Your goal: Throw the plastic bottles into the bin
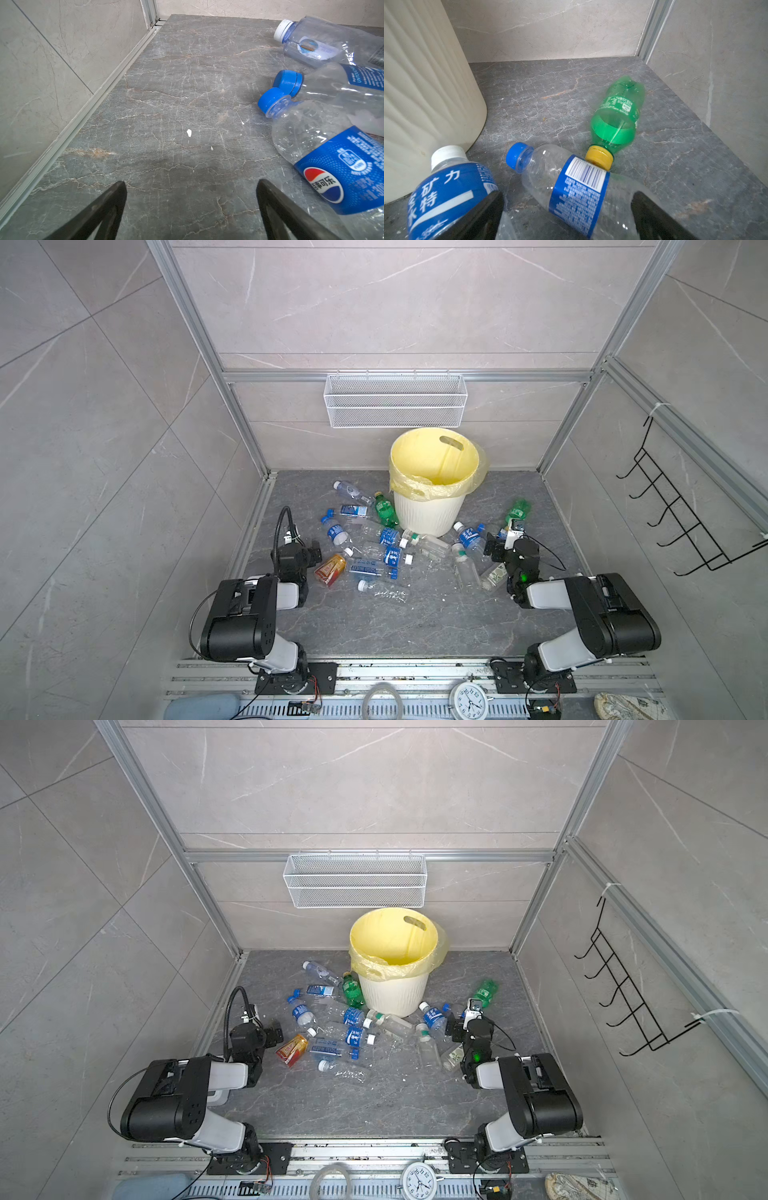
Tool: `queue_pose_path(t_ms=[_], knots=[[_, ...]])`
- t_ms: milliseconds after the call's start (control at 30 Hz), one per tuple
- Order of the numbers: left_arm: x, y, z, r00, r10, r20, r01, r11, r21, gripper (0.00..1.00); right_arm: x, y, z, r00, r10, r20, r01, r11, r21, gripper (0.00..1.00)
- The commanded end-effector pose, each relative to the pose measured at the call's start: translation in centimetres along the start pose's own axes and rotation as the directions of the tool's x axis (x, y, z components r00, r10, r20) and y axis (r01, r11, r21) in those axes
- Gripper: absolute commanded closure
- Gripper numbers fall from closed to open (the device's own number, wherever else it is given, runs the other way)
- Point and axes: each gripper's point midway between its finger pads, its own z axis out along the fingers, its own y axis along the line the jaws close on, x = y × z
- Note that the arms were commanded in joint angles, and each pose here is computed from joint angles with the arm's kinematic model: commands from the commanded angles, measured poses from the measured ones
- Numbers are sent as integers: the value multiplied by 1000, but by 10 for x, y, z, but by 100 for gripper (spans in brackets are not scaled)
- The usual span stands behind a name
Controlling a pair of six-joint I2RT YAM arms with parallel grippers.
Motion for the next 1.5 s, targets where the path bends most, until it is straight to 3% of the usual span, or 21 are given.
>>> queue_pose_path(t_ms=[0,1267,1467], knots=[[-25,4,-1,996,-28,85,29,999,-18,0,-12,3,0,1000,0,30,0,1000,-18,1],[-25,4,-1,996,-27,84,29,999,-17,0,-12,2,0,999,-1,32,1,1000,-17,1],[-25,3,-1,996,-27,84,29,999,-15,0,-27,-21,-13,997,45,70,-52,993,108,1]])
